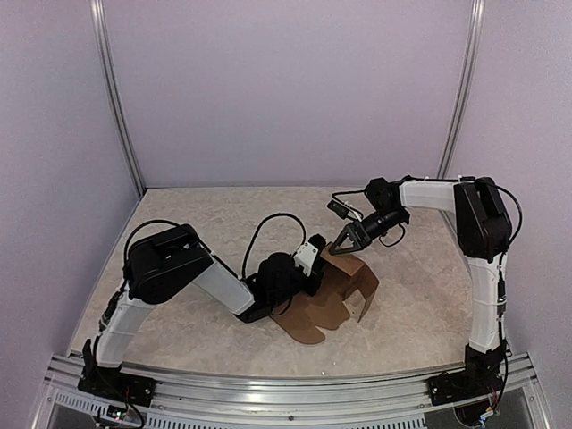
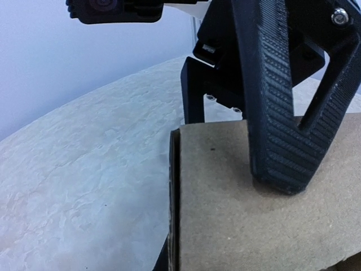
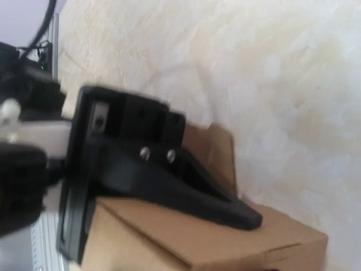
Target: Fold the paper box
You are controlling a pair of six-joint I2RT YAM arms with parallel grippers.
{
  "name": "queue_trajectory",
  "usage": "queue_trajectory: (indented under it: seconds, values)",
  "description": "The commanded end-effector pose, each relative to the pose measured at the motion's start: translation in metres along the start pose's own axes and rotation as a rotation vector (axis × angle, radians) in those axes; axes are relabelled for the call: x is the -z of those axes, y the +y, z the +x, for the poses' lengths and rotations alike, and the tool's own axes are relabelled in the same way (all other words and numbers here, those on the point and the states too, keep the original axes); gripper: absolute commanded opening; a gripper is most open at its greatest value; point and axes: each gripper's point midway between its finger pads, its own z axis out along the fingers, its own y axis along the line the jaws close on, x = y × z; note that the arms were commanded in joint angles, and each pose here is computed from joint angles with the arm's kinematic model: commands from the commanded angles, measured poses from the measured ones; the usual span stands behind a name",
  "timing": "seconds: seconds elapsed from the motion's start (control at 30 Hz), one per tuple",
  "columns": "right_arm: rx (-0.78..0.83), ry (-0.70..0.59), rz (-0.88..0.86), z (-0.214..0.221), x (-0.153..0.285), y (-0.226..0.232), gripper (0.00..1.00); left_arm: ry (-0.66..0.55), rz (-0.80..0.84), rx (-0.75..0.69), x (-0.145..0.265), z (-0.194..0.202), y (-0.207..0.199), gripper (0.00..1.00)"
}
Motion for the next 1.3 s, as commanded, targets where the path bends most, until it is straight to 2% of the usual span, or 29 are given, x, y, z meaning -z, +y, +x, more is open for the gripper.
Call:
queue_trajectory:
  seconds: [0.0,0.07,0.13,0.23,0.47,0.67,0.77,0.9,1.13,1.27]
  values:
    - [-0.115,0.018,-0.102,0.015,-0.013,0.018,0.62,-0.035,-0.339,0.042,-0.004,-0.01,0.032,0.0]
    - [-0.129,0.011,-0.113,0.014,-0.013,0.019,0.63,-0.038,-0.346,0.068,-0.008,-0.009,0.026,0.0]
    - [-0.127,0.016,-0.108,0.014,-0.014,0.017,0.63,-0.032,-0.282,0.089,-0.015,-0.007,0.015,0.0]
    - [-0.124,0.016,-0.101,0.014,-0.011,0.013,0.63,-0.056,-0.136,0.113,-0.014,-0.006,-0.003,0.14]
    - [-0.125,0.018,-0.099,0.014,-0.009,0.009,0.63,-0.056,-0.034,0.113,-0.003,0.001,0.0,0.2]
    - [-0.129,0.018,-0.105,0.015,-0.009,0.008,0.63,-0.059,-0.056,0.123,0.001,0.004,0.019,0.08]
    - [-0.137,0.016,-0.121,0.016,-0.01,0.01,0.63,-0.076,-0.064,0.133,0.0,0.001,0.024,0.08]
    - [-0.146,0.014,-0.129,0.018,-0.01,0.011,0.63,-0.095,-0.056,0.126,-0.002,-0.003,0.021,0.16]
    - [-0.154,0.017,-0.142,0.019,-0.013,0.01,0.62,-0.116,-0.077,0.111,-0.001,-0.008,0.021,0.08]
    - [-0.163,0.024,-0.151,0.024,-0.016,0.011,0.62,-0.142,-0.086,0.115,0.003,-0.013,0.02,0.1]
